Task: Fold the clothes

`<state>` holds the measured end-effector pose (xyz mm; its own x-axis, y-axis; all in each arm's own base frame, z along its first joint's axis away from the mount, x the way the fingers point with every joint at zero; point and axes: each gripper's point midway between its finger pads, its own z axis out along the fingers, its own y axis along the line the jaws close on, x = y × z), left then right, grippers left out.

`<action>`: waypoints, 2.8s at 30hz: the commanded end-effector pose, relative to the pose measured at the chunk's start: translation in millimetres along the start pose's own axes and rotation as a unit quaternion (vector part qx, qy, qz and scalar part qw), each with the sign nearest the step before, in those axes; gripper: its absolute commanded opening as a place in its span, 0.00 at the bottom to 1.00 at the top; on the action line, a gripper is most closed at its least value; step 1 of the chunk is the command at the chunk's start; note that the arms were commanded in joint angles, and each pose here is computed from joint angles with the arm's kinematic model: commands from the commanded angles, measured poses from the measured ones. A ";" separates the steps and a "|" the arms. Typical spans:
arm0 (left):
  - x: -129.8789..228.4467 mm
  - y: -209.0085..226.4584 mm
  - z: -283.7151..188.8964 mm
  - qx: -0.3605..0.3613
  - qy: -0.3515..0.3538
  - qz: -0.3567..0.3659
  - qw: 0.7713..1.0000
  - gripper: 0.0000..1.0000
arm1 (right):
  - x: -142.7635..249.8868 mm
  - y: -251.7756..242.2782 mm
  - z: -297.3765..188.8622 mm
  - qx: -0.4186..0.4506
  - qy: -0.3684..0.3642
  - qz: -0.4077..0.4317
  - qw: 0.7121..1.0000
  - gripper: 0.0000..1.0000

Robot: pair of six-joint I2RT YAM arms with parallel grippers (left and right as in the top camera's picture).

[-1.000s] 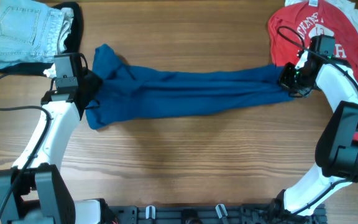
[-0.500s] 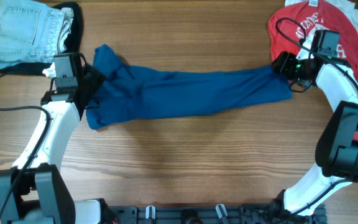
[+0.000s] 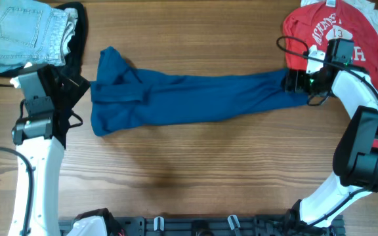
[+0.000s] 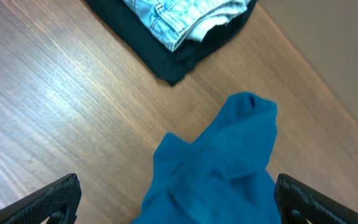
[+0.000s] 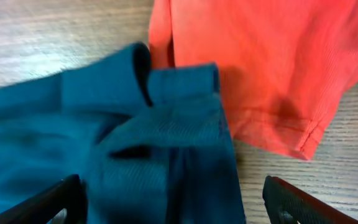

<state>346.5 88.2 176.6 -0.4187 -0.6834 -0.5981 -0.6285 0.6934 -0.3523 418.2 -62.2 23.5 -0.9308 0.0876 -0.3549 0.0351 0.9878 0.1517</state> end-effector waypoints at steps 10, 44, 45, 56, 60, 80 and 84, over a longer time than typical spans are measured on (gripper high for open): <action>14.1 15.2 11.1 -0.036 0.036 0.030 0.998 1.00 | 34.3 5.4 35.1 -0.040 0.062 0.029 0.997 0.48; 24.4 22.1 16.4 -0.051 0.059 0.033 0.996 1.00 | -10.3 186.3 -61.4 -0.112 0.071 -0.149 0.980 0.05; 25.6 22.7 18.0 -0.053 0.062 0.033 0.996 1.00 | -7.9 199.0 -60.8 -0.116 0.070 -0.160 0.978 0.06; 33.0 26.5 29.9 -0.064 0.078 0.034 0.994 1.00 | -3.0 252.6 -64.7 -0.135 0.049 -0.182 0.973 0.82; 35.5 22.8 30.0 -0.053 0.085 0.033 0.994 1.00 | 1.6 240.5 -64.7 -0.113 0.064 -0.171 0.977 0.69; 35.6 18.0 30.5 -0.040 0.087 0.031 0.995 1.00 | 92.4 233.5 23.0 -0.120 0.127 -0.176 0.969 0.04; 35.8 18.1 30.4 -0.040 0.088 0.032 0.995 1.00 | 88.1 235.6 35.1 -0.125 0.115 -0.189 0.967 0.05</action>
<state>337.5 80.7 125.1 -0.5572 -0.6818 -0.4740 -0.6530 0.7124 -0.2571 359.0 180.2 13.2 -0.9165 -0.3238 -0.2348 -0.3816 0.8837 0.2710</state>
